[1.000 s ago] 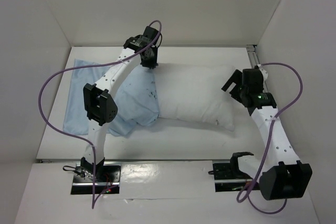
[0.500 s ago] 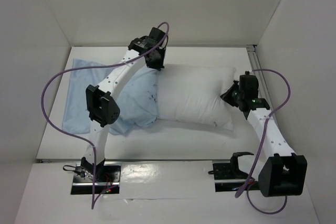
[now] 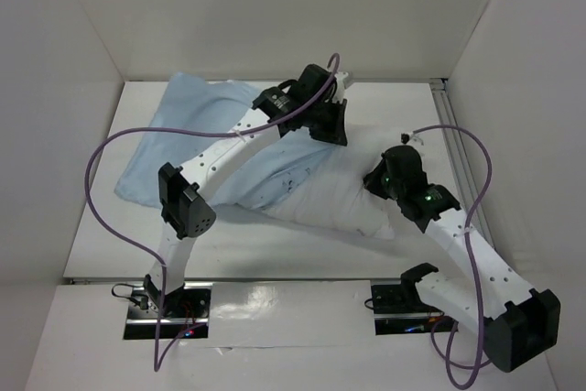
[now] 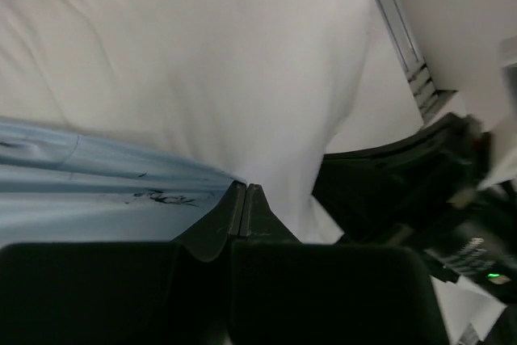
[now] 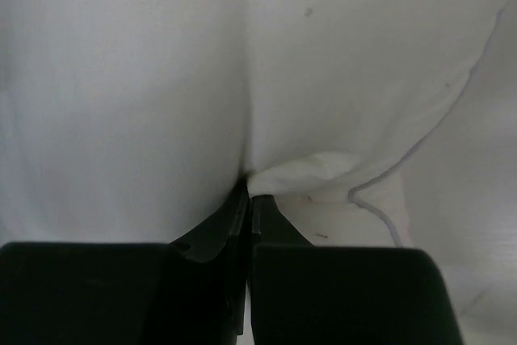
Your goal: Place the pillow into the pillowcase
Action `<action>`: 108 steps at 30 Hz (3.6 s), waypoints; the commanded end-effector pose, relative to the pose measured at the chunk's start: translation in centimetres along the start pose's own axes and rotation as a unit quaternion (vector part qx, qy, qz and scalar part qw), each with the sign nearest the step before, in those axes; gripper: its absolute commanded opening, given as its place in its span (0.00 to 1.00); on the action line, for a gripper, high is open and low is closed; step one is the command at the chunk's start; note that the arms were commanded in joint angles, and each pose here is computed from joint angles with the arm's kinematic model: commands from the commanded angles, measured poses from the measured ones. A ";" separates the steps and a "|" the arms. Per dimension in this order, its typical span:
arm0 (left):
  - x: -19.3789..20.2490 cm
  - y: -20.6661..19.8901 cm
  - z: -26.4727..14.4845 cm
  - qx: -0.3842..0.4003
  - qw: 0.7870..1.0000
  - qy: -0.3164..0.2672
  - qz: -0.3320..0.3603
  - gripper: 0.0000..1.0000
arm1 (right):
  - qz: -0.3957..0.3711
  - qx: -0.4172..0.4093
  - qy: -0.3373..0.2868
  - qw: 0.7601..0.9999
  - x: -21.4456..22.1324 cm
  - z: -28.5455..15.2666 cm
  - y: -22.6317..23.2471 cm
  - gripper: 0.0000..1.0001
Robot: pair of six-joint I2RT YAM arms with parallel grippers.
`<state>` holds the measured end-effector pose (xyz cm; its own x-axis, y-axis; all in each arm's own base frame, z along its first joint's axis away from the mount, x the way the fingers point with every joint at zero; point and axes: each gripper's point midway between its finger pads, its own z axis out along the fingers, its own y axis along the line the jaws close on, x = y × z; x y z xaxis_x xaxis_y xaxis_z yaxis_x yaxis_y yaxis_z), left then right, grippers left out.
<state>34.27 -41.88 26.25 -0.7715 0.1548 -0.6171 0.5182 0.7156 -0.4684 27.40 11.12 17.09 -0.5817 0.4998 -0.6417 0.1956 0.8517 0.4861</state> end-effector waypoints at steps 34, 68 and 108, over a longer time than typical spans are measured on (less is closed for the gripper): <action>12.8 19.1 -10.3 -0.366 0.921 -0.133 -0.003 0.82 | 0.016 0.040 -0.035 0.998 -6.5 -0.8 -4.9 0.86; 7.6 16.9 -3.3 -0.296 0.946 -0.132 0.000 0.00 | 0.006 -0.185 0.187 0.965 4.9 -0.5 3.2 0.18; 5.8 0.1 -6.5 -0.043 0.990 -0.128 -0.046 0.00 | 0.023 0.013 0.097 0.995 3.2 -4.4 -5.1 1.00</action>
<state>27.30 -34.68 21.06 -0.7566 0.0300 -0.6532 0.3607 0.8523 -0.3787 23.23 7.24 16.86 -0.6604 0.4983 -0.5617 0.2127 0.8415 0.4965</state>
